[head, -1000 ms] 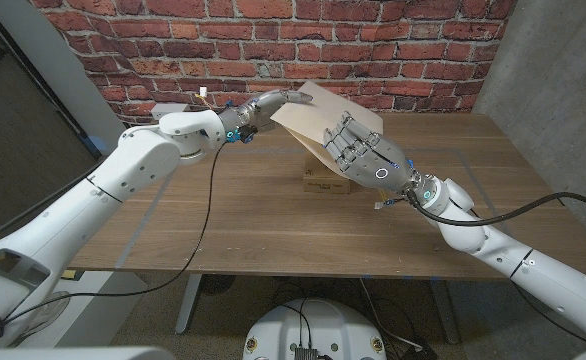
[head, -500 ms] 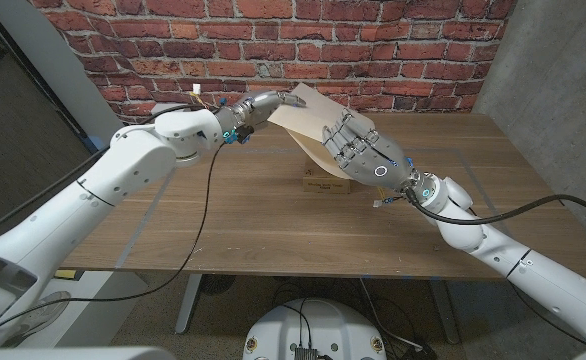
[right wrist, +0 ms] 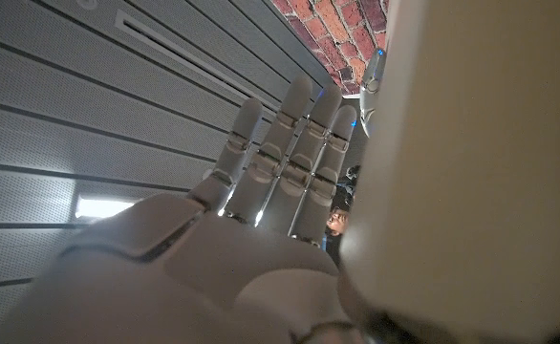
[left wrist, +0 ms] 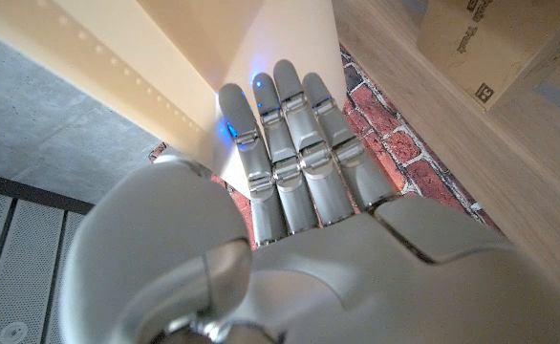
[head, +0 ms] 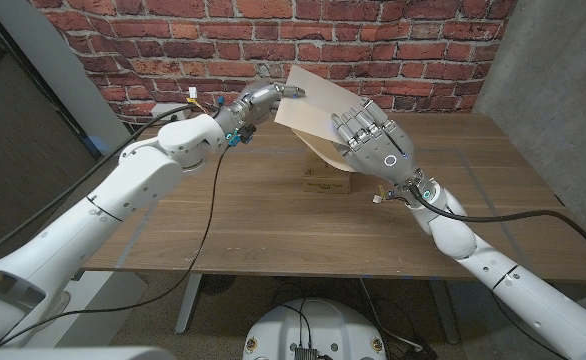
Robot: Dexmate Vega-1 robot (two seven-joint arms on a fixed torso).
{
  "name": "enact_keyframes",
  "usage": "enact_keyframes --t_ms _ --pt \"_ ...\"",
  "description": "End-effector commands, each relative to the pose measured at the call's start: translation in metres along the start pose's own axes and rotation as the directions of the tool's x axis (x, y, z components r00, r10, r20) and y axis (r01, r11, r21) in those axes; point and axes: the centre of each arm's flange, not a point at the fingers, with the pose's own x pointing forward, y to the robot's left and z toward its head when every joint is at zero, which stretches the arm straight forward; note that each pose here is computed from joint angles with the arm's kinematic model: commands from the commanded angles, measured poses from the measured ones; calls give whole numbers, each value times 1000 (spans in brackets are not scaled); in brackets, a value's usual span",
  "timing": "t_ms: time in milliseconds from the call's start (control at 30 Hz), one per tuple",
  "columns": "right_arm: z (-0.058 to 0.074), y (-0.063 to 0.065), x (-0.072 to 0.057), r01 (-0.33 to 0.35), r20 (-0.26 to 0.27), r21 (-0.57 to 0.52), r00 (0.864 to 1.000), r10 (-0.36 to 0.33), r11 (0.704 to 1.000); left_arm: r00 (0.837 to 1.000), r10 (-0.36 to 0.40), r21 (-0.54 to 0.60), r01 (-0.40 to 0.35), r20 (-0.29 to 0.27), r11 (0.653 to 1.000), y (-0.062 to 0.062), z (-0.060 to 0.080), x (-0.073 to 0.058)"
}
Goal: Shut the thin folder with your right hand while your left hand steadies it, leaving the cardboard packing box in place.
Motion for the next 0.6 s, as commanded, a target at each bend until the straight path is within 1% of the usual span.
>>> enact_keyframes --t_ms 33,100,167,233,367,400,467,533,600 --pt "-12 12 -16 -149 -146 216 972 183 965 993 19 20 -21 120 1000 4 -1 1" --pt "-15 14 -19 -180 -141 240 966 218 954 990 28 21 -32 141 999 6 -1 2" --pt "-19 16 -21 -218 -121 267 959 257 939 986 45 30 -50 162 998 9 0 2" --pt "-22 17 -24 -244 -120 300 950 290 922 983 50 33 -57 175 998 11 2 2" --pt "-25 17 -27 -294 -96 349 933 346 890 980 58 35 -66 191 997 12 3 2" --pt "-26 18 -27 -314 -85 361 927 366 878 979 58 32 -65 193 997 13 3 2" --pt "-28 19 -27 -351 -54 403 913 405 845 979 61 28 -68 196 997 14 4 3" --pt "-29 19 -27 -398 -26 429 892 451 811 978 68 22 -74 197 997 16 4 3" --pt "-31 20 -29 -423 -10 446 879 477 789 978 71 18 -76 197 997 17 5 4"
